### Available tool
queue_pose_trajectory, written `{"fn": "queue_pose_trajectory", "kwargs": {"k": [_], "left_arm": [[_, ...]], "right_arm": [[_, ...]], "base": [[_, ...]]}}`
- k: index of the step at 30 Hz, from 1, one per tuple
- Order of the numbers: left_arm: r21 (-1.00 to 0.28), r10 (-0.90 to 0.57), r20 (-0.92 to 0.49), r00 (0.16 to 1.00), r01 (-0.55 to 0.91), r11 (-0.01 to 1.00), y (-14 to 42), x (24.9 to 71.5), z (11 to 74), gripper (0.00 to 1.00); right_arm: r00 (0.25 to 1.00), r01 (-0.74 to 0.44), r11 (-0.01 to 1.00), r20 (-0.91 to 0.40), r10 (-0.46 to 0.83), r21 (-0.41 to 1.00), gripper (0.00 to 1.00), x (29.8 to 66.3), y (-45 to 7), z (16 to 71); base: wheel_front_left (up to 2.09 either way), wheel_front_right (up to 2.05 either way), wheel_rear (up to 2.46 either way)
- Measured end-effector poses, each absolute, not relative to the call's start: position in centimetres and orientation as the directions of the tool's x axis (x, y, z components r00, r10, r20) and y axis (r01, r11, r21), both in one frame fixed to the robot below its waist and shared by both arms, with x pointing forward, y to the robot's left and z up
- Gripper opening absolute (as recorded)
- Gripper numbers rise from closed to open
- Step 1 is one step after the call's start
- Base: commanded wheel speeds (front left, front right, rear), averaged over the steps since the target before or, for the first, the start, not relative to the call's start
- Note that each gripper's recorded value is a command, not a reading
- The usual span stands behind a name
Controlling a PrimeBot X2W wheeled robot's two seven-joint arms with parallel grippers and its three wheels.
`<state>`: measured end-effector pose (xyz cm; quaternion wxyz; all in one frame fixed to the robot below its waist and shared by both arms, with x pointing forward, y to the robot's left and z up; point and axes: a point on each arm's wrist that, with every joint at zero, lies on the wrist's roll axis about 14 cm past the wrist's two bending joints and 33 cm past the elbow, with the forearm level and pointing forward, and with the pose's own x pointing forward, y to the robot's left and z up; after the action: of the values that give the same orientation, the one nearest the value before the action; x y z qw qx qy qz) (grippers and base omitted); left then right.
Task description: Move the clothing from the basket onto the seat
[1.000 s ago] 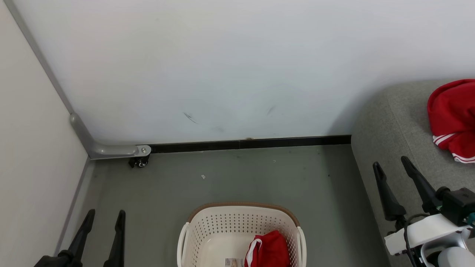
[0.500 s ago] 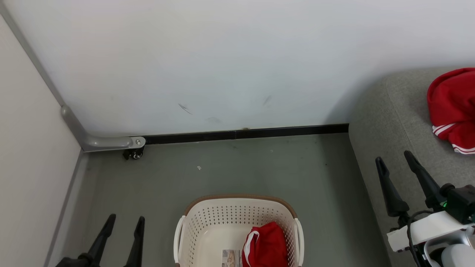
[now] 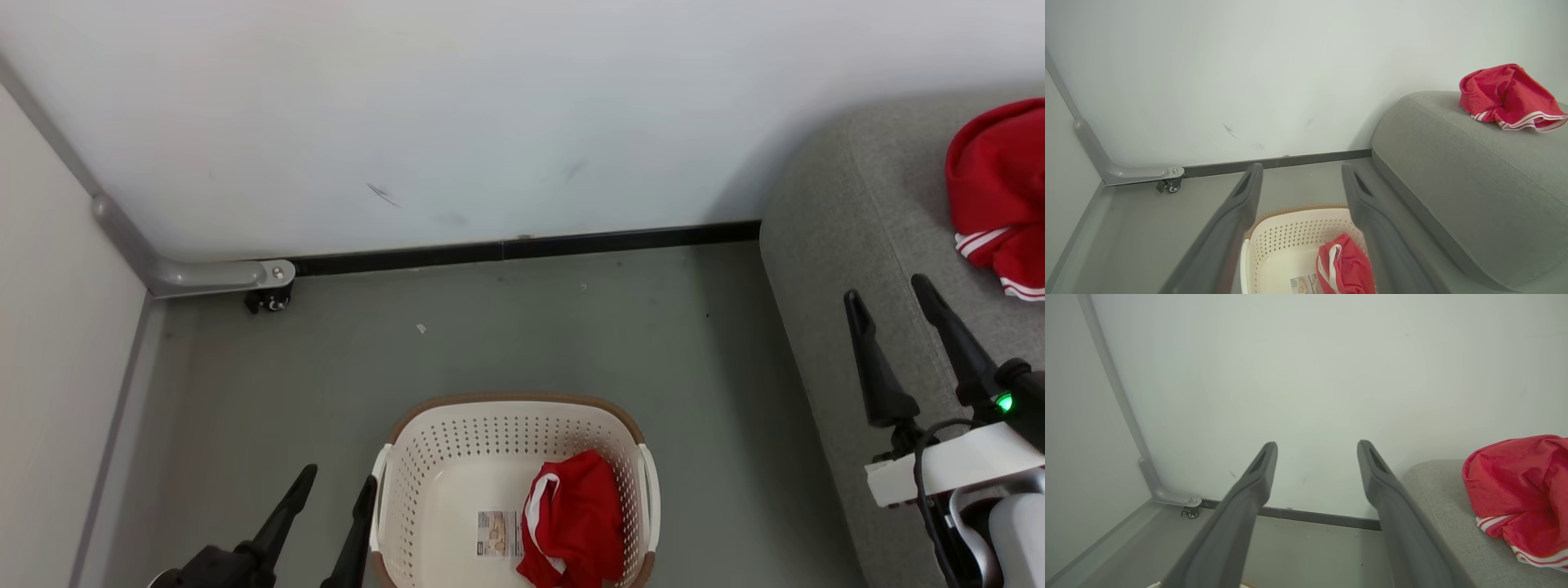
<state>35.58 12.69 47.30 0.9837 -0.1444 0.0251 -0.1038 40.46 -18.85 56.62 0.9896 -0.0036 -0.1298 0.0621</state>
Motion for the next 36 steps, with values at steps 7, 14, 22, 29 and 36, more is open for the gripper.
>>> {"fn": "queue_pose_trajectory", "kwargs": {"k": [7,14,22,29,36], "left_arm": [[-0.300,-0.300,-0.076,0.951,0.265,0.916,9.8,36.9,45.5,1.00],[-0.309,-0.385,-0.155,0.910,0.325,0.894,7.2,37.9,43.0,1.00],[-0.328,-0.438,-0.232,0.868,0.354,0.876,5.3,39.4,40.2,1.00],[-0.347,-0.487,-0.294,0.822,0.383,0.856,3.6,40.6,37.7,1.00],[-0.370,-0.533,-0.362,0.765,0.407,0.835,1.8,41.7,34.6,1.00]], "right_arm": [[0.956,-0.111,0.993,0.270,0.117,-0.036,1.00,42.1,-19.4,56.9],[0.945,-0.120,0.991,0.298,0.133,-0.062,1.00,44.2,-19.1,57.6],[0.944,-0.133,0.989,0.295,0.148,-0.068,1.00,46.4,-18.7,57.0],[0.946,-0.138,0.988,0.286,0.152,-0.069,1.00,48.1,-18.6,56.0],[0.957,-0.133,0.990,0.255,0.142,-0.050,1.00,49.8,-18.8,53.9]], "base": [[0.00,0.00,0.00],[0.00,0.00,0.00],[0.00,0.00,0.00],[0.00,0.00,0.00],[0.00,0.00,0.00]]}}
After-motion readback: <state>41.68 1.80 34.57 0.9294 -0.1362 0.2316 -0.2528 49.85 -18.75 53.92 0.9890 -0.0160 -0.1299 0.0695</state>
